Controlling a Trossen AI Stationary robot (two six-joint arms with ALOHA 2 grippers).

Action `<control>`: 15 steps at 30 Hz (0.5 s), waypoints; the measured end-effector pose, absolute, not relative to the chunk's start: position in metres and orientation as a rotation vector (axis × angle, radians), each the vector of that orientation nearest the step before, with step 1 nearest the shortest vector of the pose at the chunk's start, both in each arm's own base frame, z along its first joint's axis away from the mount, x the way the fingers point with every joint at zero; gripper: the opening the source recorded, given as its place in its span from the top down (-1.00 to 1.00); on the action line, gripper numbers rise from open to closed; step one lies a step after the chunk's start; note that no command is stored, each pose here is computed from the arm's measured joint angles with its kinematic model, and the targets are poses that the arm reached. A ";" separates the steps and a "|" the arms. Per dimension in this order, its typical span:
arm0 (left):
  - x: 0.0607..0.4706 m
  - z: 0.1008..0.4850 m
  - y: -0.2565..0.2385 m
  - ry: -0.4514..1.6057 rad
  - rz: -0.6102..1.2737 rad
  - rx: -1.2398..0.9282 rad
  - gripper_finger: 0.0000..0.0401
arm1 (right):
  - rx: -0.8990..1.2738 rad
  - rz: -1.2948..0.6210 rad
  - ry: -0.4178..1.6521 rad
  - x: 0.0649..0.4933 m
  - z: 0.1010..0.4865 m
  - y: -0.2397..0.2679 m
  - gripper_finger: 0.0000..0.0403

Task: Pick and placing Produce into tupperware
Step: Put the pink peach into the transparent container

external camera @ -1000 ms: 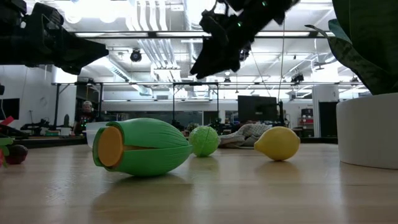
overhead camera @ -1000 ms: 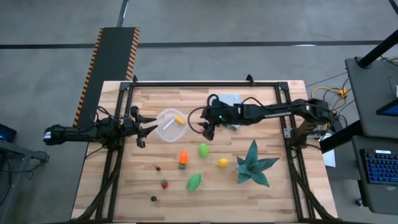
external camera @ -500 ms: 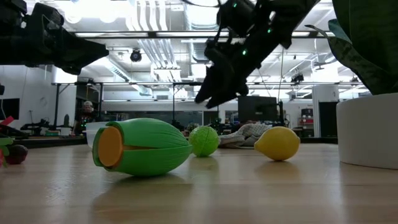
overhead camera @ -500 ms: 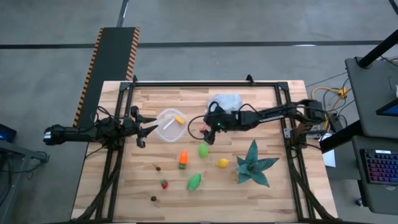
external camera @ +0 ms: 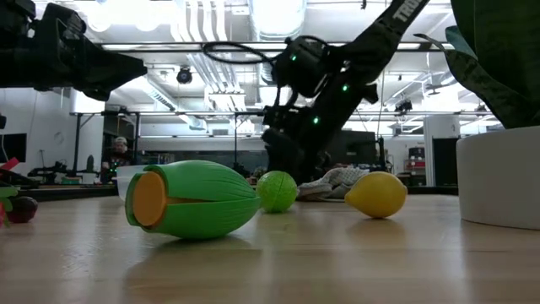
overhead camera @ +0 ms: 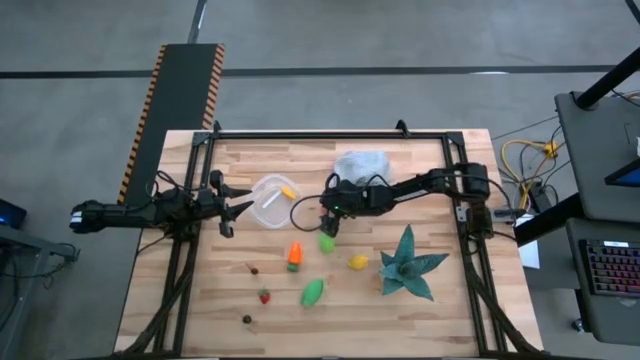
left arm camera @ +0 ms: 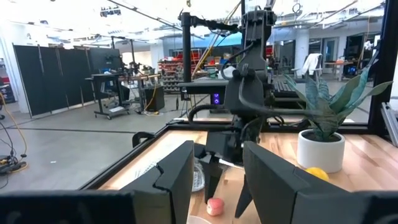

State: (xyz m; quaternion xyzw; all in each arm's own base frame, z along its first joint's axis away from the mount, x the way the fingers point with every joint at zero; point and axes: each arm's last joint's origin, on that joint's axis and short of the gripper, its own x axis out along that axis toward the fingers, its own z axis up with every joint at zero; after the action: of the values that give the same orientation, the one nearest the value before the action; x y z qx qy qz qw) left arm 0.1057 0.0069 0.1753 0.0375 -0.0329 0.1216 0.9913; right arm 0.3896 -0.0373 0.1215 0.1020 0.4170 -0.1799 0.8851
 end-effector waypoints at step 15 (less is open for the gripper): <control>0.106 0.175 0.007 -0.063 0.244 0.076 0.37 | 0.203 -0.380 0.898 0.394 0.112 -0.040 -0.20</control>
State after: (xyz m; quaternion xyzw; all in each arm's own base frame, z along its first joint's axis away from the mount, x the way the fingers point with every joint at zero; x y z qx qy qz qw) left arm 0.1057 0.0069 0.1750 0.0378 -0.0315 0.1214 0.9914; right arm 0.3938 -0.0400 0.1121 0.0972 0.4307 -0.1820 0.8786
